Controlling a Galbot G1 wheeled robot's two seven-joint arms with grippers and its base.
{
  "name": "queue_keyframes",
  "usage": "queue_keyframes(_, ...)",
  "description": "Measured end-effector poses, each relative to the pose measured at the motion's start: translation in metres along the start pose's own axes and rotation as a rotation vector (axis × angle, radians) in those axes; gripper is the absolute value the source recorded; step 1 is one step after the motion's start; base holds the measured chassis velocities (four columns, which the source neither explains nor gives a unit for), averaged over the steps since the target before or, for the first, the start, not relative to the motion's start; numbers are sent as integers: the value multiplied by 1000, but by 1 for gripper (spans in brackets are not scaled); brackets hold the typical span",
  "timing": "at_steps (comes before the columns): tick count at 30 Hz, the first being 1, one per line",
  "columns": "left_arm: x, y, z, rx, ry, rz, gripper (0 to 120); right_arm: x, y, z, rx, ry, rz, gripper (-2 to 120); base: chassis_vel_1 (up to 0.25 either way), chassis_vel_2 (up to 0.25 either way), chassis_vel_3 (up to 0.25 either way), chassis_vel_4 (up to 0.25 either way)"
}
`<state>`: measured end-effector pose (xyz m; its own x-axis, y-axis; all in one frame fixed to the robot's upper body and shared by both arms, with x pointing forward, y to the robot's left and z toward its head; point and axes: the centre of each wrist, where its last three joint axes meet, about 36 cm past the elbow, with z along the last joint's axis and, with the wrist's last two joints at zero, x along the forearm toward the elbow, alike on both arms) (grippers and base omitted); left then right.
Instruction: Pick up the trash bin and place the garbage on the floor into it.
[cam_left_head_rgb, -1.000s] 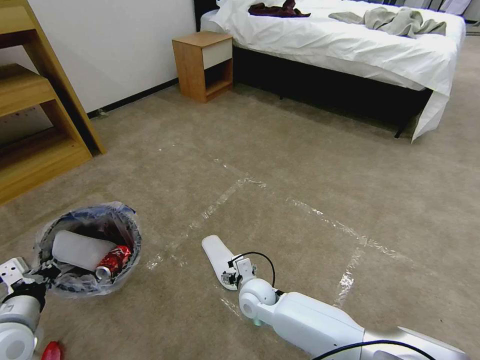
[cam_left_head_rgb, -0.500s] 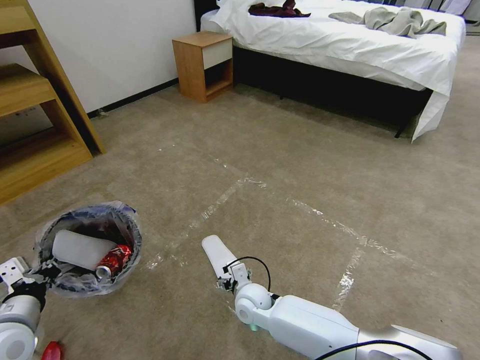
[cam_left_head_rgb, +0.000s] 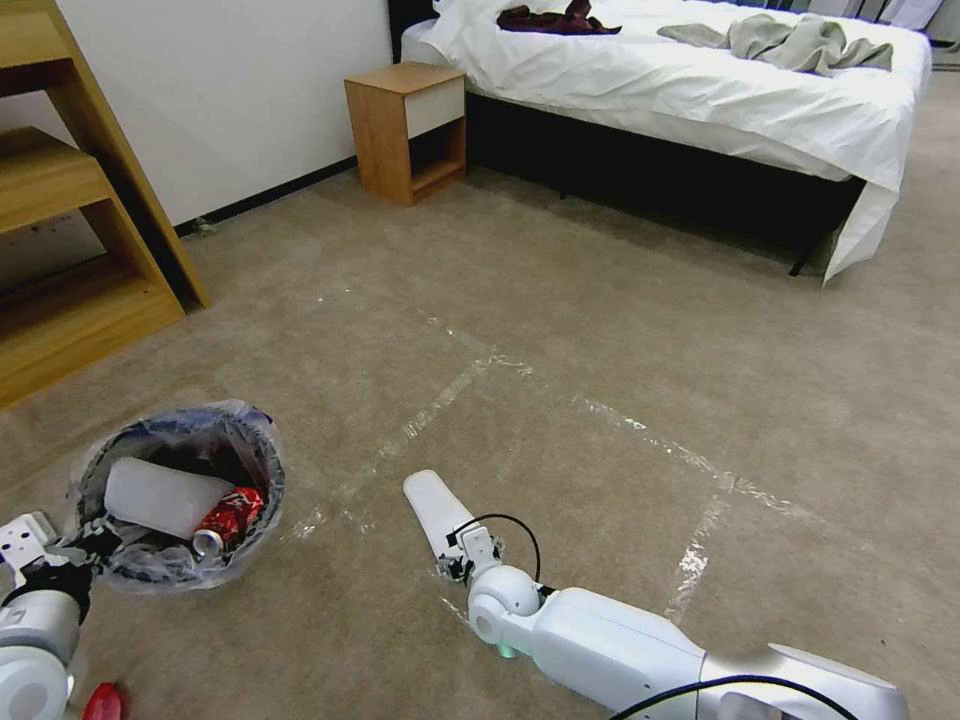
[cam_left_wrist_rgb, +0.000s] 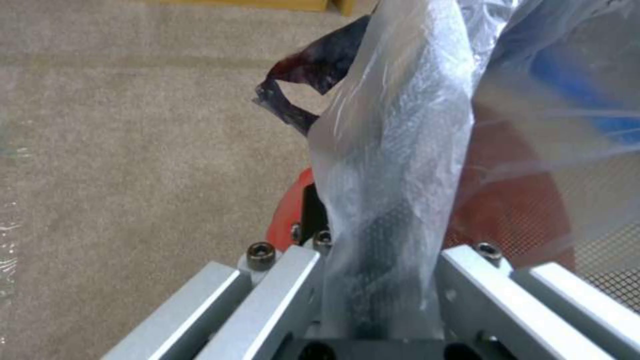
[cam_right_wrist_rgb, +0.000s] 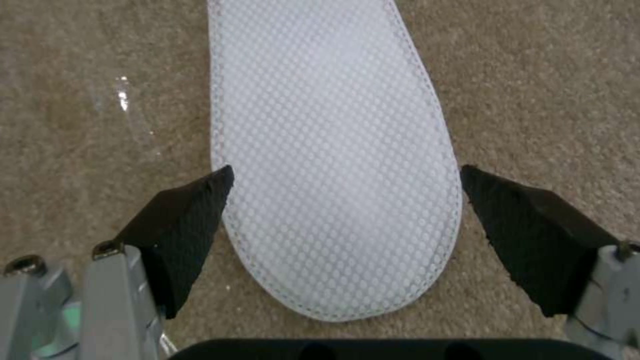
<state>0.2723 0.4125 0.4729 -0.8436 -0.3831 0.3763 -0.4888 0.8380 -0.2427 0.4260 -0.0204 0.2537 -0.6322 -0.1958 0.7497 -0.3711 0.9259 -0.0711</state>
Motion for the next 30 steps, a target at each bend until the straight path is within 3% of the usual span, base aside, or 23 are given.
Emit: queue_keyframes(30,5,-2,0,5,-7,2,0,-19,7,19,35,21,2,85,0,0,0,0)
